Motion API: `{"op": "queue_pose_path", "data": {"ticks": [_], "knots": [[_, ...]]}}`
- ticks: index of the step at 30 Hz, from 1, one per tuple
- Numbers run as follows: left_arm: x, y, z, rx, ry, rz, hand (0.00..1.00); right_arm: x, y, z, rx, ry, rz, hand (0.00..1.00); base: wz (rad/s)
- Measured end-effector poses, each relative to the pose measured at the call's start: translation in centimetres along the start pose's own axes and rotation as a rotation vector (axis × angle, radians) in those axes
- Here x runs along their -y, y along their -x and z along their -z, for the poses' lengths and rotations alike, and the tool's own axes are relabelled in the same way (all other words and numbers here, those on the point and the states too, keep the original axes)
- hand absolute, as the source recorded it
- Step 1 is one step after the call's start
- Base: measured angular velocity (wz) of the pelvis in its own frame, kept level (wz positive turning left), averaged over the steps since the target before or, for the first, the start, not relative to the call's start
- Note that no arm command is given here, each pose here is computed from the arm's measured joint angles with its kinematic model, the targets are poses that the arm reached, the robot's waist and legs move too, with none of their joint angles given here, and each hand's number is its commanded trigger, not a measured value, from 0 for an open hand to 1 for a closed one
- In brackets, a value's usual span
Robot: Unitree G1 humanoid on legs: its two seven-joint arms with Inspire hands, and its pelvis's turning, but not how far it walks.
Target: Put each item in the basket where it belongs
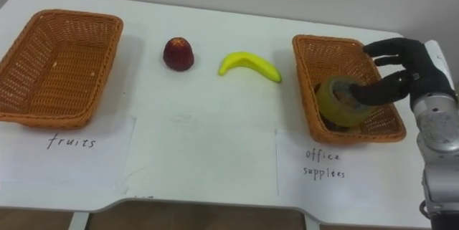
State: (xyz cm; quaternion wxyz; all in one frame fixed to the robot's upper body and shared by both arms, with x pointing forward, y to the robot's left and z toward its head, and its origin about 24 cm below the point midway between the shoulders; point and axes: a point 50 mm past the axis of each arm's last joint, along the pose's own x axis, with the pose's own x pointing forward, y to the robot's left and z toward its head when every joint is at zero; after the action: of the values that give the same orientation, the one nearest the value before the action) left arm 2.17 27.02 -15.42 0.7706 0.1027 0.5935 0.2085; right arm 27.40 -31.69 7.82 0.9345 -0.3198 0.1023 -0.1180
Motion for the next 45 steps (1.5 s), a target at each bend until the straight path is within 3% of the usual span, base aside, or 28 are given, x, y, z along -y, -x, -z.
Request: {"op": "queue_pose_path", "data": {"ticks": [29,45], "knots": [[-0.1,0.0,-0.1,-0.001,0.003,-0.020,0.00,-0.1,-0.1,0.6,-0.027,-0.003,0.005,0.00,0.00],[0.0,-0.1,-0.6,0.020,0.016,-0.016,0.00,0.5,-0.1,-3.2,0.141,-0.061,0.023,0.00,0.00]]}}
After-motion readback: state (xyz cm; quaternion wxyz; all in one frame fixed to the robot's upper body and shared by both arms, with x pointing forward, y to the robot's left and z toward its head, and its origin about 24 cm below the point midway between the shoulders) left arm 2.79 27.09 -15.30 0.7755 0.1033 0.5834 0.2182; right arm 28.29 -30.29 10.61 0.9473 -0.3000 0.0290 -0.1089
